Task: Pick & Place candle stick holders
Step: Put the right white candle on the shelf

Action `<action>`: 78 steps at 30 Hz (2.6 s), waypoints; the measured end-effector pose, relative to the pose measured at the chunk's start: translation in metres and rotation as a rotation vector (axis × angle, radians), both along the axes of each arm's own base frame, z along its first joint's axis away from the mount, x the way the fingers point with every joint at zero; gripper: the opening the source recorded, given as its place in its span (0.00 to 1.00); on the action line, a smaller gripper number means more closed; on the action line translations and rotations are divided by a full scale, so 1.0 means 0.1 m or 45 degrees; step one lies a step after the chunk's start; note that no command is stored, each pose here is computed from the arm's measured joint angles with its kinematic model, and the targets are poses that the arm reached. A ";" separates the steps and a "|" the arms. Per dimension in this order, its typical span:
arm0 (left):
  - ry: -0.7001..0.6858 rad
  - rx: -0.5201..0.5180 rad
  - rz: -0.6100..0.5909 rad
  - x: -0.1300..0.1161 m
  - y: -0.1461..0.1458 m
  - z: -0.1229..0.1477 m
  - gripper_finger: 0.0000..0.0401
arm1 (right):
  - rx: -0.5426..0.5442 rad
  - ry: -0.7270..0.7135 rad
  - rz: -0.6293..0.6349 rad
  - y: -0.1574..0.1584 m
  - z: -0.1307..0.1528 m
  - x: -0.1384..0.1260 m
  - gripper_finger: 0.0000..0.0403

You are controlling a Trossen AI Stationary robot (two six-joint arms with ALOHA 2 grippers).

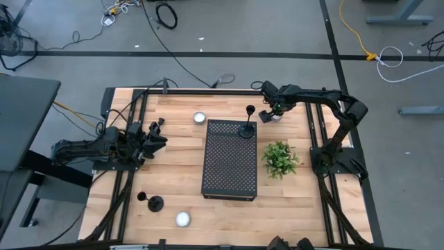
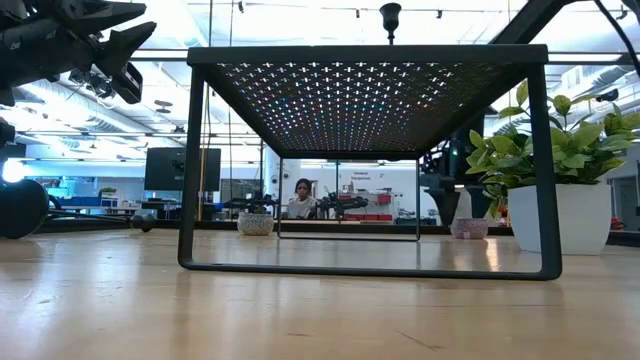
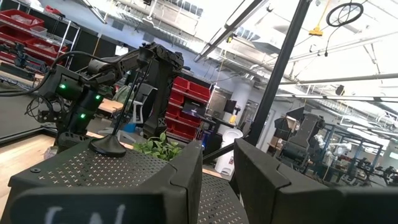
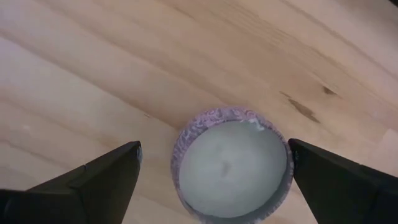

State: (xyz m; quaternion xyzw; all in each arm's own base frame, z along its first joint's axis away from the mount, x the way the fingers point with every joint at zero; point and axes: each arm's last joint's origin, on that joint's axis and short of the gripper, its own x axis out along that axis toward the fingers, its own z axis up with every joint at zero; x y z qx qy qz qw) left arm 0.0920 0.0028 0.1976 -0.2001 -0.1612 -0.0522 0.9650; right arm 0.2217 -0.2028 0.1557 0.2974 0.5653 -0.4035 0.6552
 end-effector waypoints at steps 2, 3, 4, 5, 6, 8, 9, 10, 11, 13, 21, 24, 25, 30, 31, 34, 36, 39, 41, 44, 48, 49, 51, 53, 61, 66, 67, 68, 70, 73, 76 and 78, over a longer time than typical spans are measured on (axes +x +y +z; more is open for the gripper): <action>0.000 0.000 0.000 0.00 0.00 0.00 0.23 | -0.013 -0.007 -0.032 -0.01 0.00 0.00 0.99; 0.000 0.000 0.000 0.00 0.00 0.00 0.23 | -0.015 -0.004 -0.036 -0.01 0.00 0.00 0.99; 0.000 0.000 0.000 0.00 0.00 0.00 0.23 | -0.020 0.008 -0.037 -0.01 0.00 0.00 0.99; 0.000 0.000 0.000 0.00 0.00 0.00 0.23 | -0.021 0.018 -0.036 0.00 0.00 -0.01 0.99; 0.000 0.000 0.000 0.00 0.00 0.00 0.23 | -0.019 0.028 -0.036 0.00 0.00 -0.01 0.99; 0.000 0.000 0.000 0.00 0.00 0.00 0.23 | -0.017 0.067 -0.030 0.01 0.00 -0.03 0.99; 0.000 0.000 0.000 0.00 0.00 0.00 0.23 | -0.021 0.088 -0.025 0.02 0.00 -0.04 0.99; 0.000 0.000 0.000 0.00 0.00 0.00 0.23 | -0.019 0.097 -0.024 0.02 0.00 -0.05 0.99; 0.000 0.000 0.000 0.00 0.00 0.00 0.23 | -0.017 0.097 -0.025 0.02 0.00 -0.05 0.99; 0.000 0.000 0.000 0.00 0.00 0.00 0.23 | -0.008 0.084 -0.034 0.02 0.00 -0.05 0.99; 0.000 0.000 0.000 0.00 0.00 0.00 0.23 | -0.029 0.065 -0.037 0.01 0.00 -0.03 0.99; 0.000 0.000 0.000 0.00 0.00 0.00 0.23 | -0.025 0.068 -0.038 0.03 -0.05 -0.05 0.99; 0.000 0.001 -0.002 0.00 0.00 0.00 0.23 | -0.017 0.076 -0.038 0.04 -0.08 -0.07 0.99; 0.001 0.004 -0.013 0.00 0.00 0.00 0.23 | -0.002 0.090 -0.037 0.08 -0.16 -0.12 0.99; 0.000 0.004 -0.013 0.00 0.00 0.00 0.23 | -0.005 0.091 -0.030 0.08 -0.16 -0.12 0.98; 0.000 0.004 -0.013 0.00 0.00 0.00 0.23 | -0.020 0.076 -0.031 0.07 -0.16 -0.10 0.97; 0.001 0.004 -0.013 0.00 0.00 0.00 0.23 | -0.042 0.051 -0.030 0.06 -0.16 -0.09 0.95; 0.000 0.004 -0.013 0.00 0.00 0.00 0.23 | -0.060 0.006 -0.022 0.03 -0.16 -0.06 0.94; 0.000 0.004 -0.013 0.00 0.00 0.00 0.23 | -0.070 -0.014 -0.021 0.02 -0.15 -0.04 0.93; 0.000 0.004 -0.013 0.00 0.00 0.00 0.23 | -0.066 -0.003 -0.001 0.03 -0.15 -0.05 0.92; 0.001 0.005 -0.012 0.00 0.00 0.00 0.23 | -0.064 0.009 0.003 0.03 -0.15 -0.06 0.89; 0.000 0.005 -0.013 0.00 0.00 0.00 0.23 | -0.069 0.012 0.002 0.03 -0.15 -0.06 0.88; 0.000 0.004 -0.013 0.00 0.00 0.00 0.23 | -0.068 0.012 0.002 0.03 -0.15 -0.06 0.87; 0.000 0.005 -0.013 0.00 0.00 0.00 0.23 | -0.068 0.013 0.002 0.03 -0.15 -0.06 0.84; 0.000 0.004 -0.013 0.00 0.00 0.00 0.23 | -0.075 0.015 -0.001 0.03 -0.15 -0.05 0.70; 0.000 0.004 -0.013 0.00 0.00 0.00 0.23 | -0.075 0.005 -0.014 0.03 -0.15 -0.05 0.70; 0.001 0.004 -0.013 0.00 0.00 0.00 0.23 | -0.068 0.012 -0.013 0.03 -0.15 -0.06 0.70; 0.000 0.005 -0.012 0.00 0.00 0.00 0.23 | -0.061 0.019 -0.012 0.04 -0.15 -0.06 0.69; 0.000 0.005 -0.012 0.00 0.00 0.00 0.23 | -0.049 0.025 -0.014 0.04 -0.16 -0.07 0.66; 0.000 0.005 -0.012 0.00 0.00 0.00 0.23 | -0.031 0.043 -0.011 0.06 -0.16 -0.08 0.58; 0.000 0.006 -0.012 0.00 0.00 0.00 0.23 | -0.009 0.023 0.000 0.06 -0.16 -0.08 0.48; 0.000 0.006 -0.012 0.00 0.00 0.00 0.23 | -0.008 0.027 0.009 0.06 -0.16 -0.08 0.44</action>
